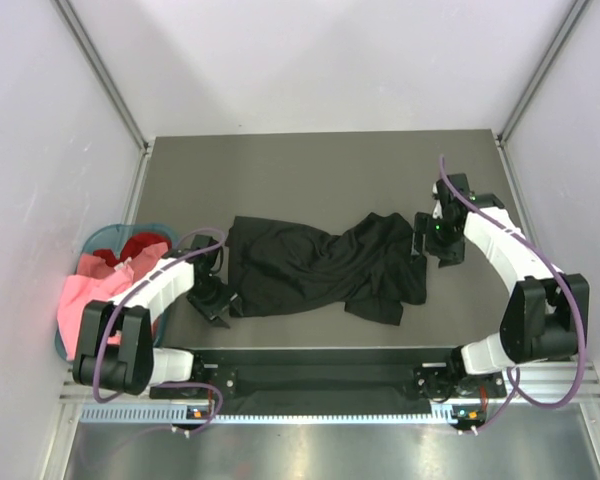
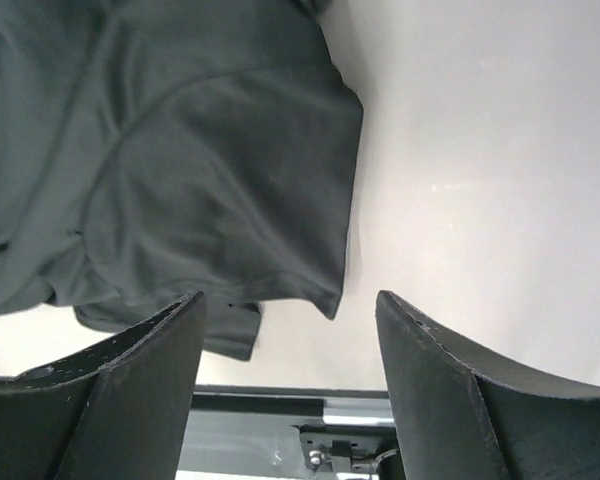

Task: Fold and stack the t-shirts
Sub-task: Flatten the tshirt out

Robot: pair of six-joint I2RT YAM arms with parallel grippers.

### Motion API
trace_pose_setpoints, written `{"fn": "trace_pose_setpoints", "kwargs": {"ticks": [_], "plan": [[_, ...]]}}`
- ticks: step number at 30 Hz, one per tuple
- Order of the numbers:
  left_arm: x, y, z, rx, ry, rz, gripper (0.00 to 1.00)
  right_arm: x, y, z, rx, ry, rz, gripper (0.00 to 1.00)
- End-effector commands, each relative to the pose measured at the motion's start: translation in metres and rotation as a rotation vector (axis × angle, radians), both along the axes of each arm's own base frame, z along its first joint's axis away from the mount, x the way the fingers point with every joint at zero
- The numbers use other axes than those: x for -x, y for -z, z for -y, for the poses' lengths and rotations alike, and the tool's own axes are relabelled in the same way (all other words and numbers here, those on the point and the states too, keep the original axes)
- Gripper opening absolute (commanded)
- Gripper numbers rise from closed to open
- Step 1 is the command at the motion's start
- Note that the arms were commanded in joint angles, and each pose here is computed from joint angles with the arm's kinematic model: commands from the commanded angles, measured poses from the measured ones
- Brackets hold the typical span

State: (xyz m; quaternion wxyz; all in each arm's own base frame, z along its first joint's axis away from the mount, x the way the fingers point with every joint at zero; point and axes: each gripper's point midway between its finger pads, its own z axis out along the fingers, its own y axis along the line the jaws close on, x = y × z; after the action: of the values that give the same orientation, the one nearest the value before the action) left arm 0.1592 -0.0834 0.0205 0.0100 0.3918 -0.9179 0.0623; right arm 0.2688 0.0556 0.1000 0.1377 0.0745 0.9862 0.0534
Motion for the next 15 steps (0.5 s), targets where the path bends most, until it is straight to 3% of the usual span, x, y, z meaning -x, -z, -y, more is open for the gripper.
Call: {"fn": "trace_pose_setpoints", "kwargs": {"ticks": [1, 6, 9, 12, 13, 15], "plan": [[-0.014, 0.005, 0.003, 0.001, -0.026, 0.041, 0.50, 0.009, -0.003, 0.004, -0.013, 0.009, 0.016, 0.69], [-0.028, 0.006, 0.005, 0.006, -0.022, 0.076, 0.44, 0.021, 0.007, 0.008, -0.009, 0.026, -0.014, 0.69], [-0.034, 0.003, 0.003, -0.010, -0.019, 0.093, 0.31, 0.030, 0.015, 0.011, -0.024, 0.051, -0.047, 0.66], [-0.040, -0.003, 0.001, -0.018, -0.012, 0.118, 0.15, 0.043, 0.024, 0.009, -0.079, 0.076, -0.085, 0.51], [-0.042, -0.005, 0.001, -0.020, -0.009, 0.126, 0.12, 0.044, 0.026, 0.010, -0.093, 0.091, -0.085, 0.40], [-0.045, -0.007, 0.001, -0.020, -0.002, 0.135, 0.06, 0.054, 0.035, 0.005, -0.133, 0.091, -0.111, 0.34]]}}
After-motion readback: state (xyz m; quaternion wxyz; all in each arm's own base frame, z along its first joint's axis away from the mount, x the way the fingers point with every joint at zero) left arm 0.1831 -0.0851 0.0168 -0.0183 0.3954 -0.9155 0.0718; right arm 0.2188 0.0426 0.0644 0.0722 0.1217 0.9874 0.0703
